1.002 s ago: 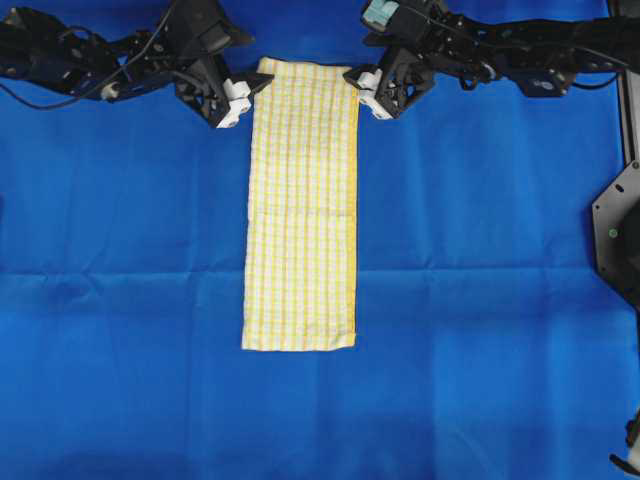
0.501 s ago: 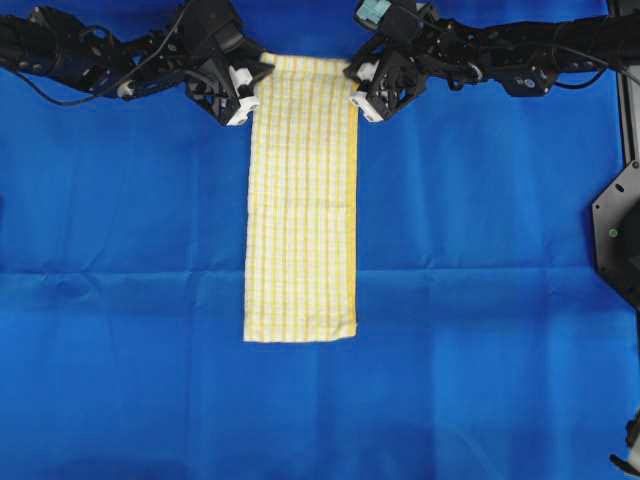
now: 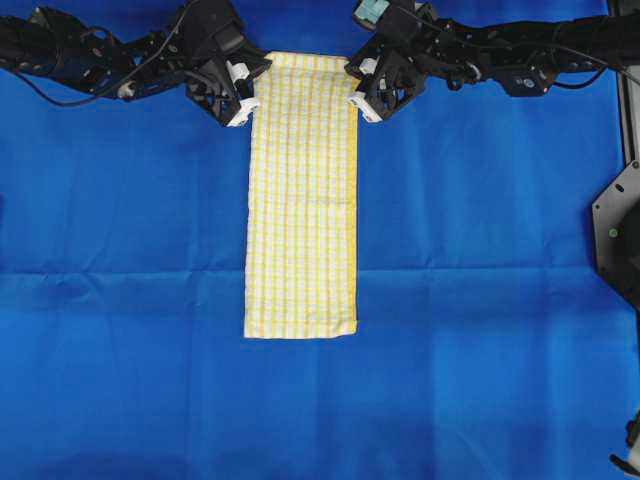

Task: Fold the yellow towel.
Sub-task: 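Grasp the top corners of the vertical strip with both grippers, then fold the top end down toward the bottom end of the strip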

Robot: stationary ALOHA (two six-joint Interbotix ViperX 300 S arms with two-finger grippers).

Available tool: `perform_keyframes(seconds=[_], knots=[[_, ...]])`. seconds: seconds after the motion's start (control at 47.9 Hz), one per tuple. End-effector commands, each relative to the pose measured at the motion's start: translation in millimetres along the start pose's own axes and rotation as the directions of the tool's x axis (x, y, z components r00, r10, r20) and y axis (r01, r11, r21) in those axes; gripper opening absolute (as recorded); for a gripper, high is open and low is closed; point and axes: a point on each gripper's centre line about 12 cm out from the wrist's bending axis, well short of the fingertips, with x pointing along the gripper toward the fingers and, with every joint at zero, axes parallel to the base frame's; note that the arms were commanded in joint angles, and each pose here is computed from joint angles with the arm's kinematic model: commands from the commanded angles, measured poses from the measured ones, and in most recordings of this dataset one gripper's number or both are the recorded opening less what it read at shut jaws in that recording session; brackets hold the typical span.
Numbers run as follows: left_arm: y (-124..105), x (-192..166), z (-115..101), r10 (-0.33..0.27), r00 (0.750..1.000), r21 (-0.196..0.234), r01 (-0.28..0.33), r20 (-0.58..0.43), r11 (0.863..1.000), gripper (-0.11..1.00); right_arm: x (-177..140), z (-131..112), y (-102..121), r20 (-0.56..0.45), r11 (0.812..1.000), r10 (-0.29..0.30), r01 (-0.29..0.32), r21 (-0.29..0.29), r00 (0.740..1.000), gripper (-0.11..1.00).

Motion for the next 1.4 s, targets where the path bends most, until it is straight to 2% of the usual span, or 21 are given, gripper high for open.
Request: perform_keyframes(seconds=[0.0,0.25,0.605,0.877,0.981,1.064,1.231,1.378], knots=[[2,-9,18,0.004,0.999,-0.004,-0.004,0.041,1.0,0.06,-13,19,2,0.056,1.0,0.008,-0.008,0.004,0.998,0.05],[3,-26,45,0.003,0.995,0.011,-0.004,0.099,1.0,0.06,-30,33,5,0.106,1.0,0.019,-0.02,0.004,0.994,0.05],[-5,-34,44,-0.014,0.997,0.009,0.014,0.077,1.0,0.06,-44,36,10,0.115,0.999,0.032,-0.032,-0.001,0.993,0.05],[-43,-67,46,-0.105,0.99,0.062,0.099,0.098,0.993,0.06,-73,22,52,0.112,0.99,0.126,-0.118,-0.076,0.986,0.05],[-66,-81,41,-0.16,0.982,0.089,0.152,0.097,0.984,0.06,-82,11,68,0.097,0.984,0.162,-0.153,-0.094,0.982,0.05],[-90,-91,37,-0.22,0.971,0.105,0.21,0.096,0.972,0.06,-90,0,80,0.082,0.977,0.192,-0.183,-0.11,0.978,0.05],[-136,-107,23,-0.334,0.94,0.129,0.324,0.065,0.937,0.06,-104,-22,107,0.045,0.957,0.259,-0.25,-0.143,0.965,0.05],[-163,-119,11,-0.399,0.916,0.142,0.391,0.036,0.909,0.06,-111,-41,129,0.005,0.94,0.307,-0.302,-0.161,0.952,0.05]])
